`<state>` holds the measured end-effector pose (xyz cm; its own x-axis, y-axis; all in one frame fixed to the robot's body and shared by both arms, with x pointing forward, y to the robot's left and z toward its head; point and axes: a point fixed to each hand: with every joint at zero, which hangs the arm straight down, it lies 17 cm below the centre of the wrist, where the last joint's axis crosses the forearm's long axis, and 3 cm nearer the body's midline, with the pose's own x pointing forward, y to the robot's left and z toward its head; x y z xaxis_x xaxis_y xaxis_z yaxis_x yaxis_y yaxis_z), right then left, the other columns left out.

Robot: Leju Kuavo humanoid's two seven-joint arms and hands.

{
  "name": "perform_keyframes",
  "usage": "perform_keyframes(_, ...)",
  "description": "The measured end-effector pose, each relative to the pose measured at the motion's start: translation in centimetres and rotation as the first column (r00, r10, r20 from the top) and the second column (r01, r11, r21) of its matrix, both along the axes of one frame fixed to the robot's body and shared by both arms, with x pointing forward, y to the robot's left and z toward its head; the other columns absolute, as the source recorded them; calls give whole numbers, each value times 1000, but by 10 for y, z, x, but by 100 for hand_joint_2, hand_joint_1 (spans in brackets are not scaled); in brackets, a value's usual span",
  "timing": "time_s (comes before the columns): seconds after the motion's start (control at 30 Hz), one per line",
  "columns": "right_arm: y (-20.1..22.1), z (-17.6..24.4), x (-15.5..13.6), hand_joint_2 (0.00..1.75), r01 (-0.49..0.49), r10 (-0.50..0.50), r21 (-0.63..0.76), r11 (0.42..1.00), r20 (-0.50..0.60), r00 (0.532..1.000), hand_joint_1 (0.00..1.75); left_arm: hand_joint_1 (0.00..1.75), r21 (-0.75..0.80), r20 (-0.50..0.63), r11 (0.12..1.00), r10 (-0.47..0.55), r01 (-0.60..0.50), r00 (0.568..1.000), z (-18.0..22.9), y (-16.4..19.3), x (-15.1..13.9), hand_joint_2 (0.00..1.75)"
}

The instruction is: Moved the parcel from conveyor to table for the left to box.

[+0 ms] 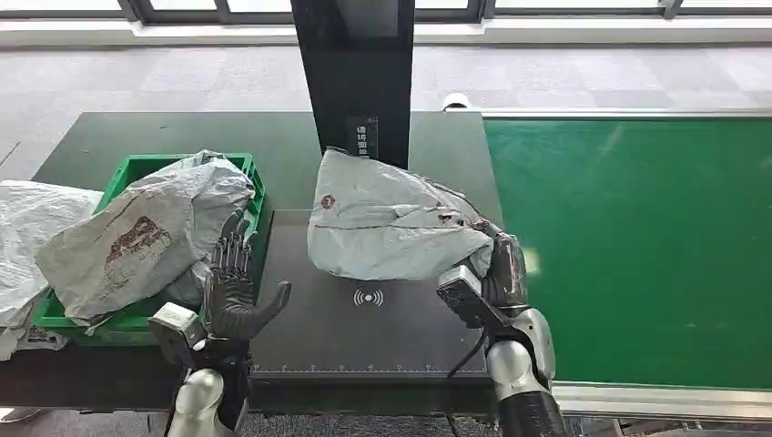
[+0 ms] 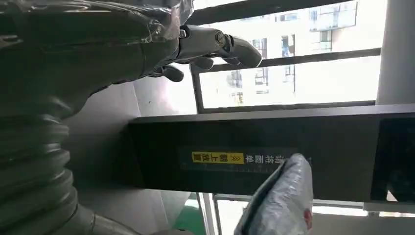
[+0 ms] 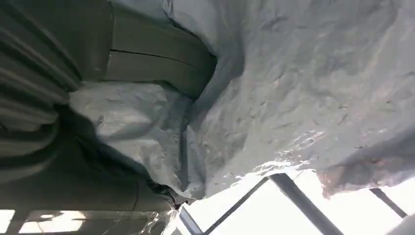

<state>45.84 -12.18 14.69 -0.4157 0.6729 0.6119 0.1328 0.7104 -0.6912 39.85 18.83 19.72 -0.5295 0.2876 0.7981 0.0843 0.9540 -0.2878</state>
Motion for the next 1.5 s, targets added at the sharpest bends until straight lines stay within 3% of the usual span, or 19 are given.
perform_keyframes(0.3, 25, -13, -11, 175, -48, 48, 4, 999, -47, 998, 175, 0, 1, -5, 1000, -1, 1, 1000, -2, -1, 0, 175)
perform_keyframes(0.43, 21, -26, -8, 175, -16, 21, 52, 999, -96, 995, 175, 0, -2, -8, 1000, 13, -13, 1000, -2, 2, 1, 175)
perform_keyframes(0.47, 20, -29, -7, 175, -8, 14, 57, 998, -107, 994, 119, 0, -2, -9, 1000, 16, -16, 1000, -2, 2, 1, 175)
perform_keyframes(0.5, 20, -33, -5, 175, -1, 8, 57, 998, -118, 993, 3, 0, -2, -10, 1000, 20, -20, 1000, -3, 3, 1, 175)
perform_keyframes(1.1, 11, -53, -1, 175, 47, -31, 94, 994, -165, 986, 0, 0, -23, -5, 999, 25, -26, 1000, 0, 6, 1, 175)
perform_keyframes(1.13, 11, -53, -1, 0, 47, -31, 94, 995, -165, 986, 0, 0, -19, -5, 999, 25, -25, 1000, 0, 6, 1, 175)
perform_keyframes(1.23, 10, -55, -3, 0, 43, -23, 115, 992, -172, 985, 0, 0, -12, -6, 1000, 28, -28, 1000, -1, 6, 1, 175)
perform_keyframes(1.4, 13, -38, -12, 0, -26, 60, 262, 965, -123, 991, 0, 0, -2, -11, 999, 33, -33, 999, -2, 5, 1, 175)
perform_keyframes(1.5, 11, -15, -20, 0, -96, 126, 420, 902, -46, 991, 0, 0, 41, -22, 998, 54, -53, 998, -6, 4, 3, 175)
